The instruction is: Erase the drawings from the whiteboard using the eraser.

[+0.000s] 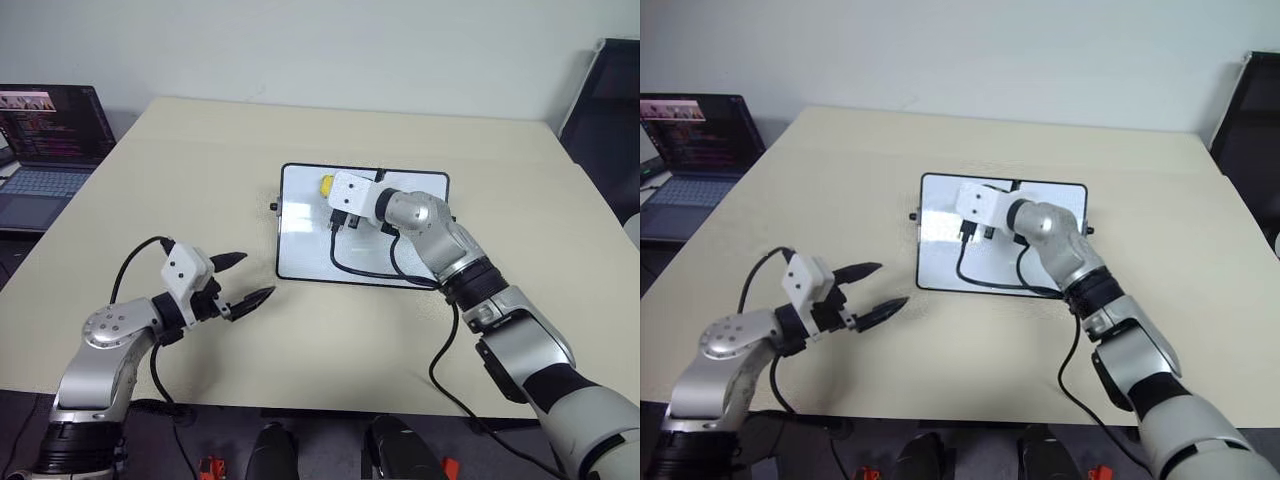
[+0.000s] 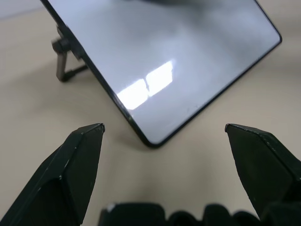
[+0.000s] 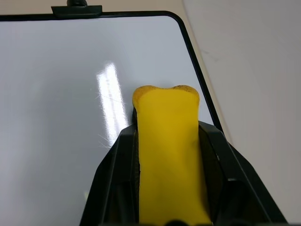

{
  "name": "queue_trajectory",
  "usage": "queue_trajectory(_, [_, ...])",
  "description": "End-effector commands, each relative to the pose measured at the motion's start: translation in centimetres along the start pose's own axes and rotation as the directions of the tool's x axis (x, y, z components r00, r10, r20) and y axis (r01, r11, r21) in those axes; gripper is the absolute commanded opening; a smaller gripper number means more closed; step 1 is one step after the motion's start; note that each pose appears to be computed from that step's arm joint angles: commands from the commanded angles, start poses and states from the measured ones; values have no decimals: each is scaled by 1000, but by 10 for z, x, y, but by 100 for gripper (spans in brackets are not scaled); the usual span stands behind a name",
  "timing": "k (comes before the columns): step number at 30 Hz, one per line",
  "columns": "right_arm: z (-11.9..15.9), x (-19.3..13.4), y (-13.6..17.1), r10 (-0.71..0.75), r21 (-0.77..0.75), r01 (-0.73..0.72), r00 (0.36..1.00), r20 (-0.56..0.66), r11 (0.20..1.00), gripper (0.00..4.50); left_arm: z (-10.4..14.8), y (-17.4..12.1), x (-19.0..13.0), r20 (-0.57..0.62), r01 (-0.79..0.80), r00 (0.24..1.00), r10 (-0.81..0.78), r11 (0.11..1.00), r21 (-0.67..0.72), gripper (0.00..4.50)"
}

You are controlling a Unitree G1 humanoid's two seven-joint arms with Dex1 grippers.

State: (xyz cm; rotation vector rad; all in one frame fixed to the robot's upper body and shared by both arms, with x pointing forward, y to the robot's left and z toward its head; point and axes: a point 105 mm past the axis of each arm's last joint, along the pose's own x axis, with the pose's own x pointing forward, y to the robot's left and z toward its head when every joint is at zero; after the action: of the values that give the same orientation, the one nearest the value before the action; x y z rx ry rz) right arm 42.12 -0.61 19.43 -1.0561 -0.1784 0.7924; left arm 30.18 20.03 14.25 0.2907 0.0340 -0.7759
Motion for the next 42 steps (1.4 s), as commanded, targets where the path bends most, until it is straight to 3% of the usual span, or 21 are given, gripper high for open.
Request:
queue_trajectory(1, [-11,-1,27,134,50,-132,991,-29,990,130,35,16,2,98,-46,994,42,998,40,450])
queue_trajectory(5, [-9,1,24,98,59,-96,995,-32,994,130,54,27,7,127,-65,990,60,997,35,450])
queue_trajectory(9, [-9,1,-10,-86,75,89,996,-38,993,130,61,27,11,134,-57,990,50,997,46,450])
queue_trajectory(15, [-8,0,9,-3,126,5,1000,-15,992,130,60,21,16,133,-40,991,34,998,43,450])
queue_trajectory(22, [5,-44,-17,-208,342,176,976,59,923,130,63,-15,28,124,137,981,-148,986,96,450])
queue_trajectory(24, [2,-69,-30,-313,420,272,949,29,866,130,69,-22,34,149,173,972,-184,981,82,450])
queue_trajectory(26, [-12,-104,-40,-437,533,393,898,-47,750,130,73,-32,42,159,222,959,-235,970,100,450])
queue_trajectory(28, [-19,-130,-41,-524,646,461,845,-110,608,130,75,-37,48,163,252,949,-270,960,122,450])
queue_trajectory(29, [-32,-155,-36,-571,686,531,796,-202,498,130,74,-40,55,148,273,944,-294,951,144,450])
queue_trajectory(31, [-50,-191,-19,-584,701,614,736,-342,364,130,71,-43,64,123,307,936,-329,937,170,450])
queue_trajectory(32, [-59,-205,-6,-561,687,644,723,-403,336,130,71,-46,68,123,328,929,-350,929,171,450])
queue_trajectory(35, [-73,-226,30,-457,639,671,734,-503,375,130,75,-55,82,132,399,896,-424,899,182,450])
queue_trajectory(42, [-103,-238,71,-327,610,732,682,-654,304,130,76,-85,112,93,597,770,-631,765,242,450])
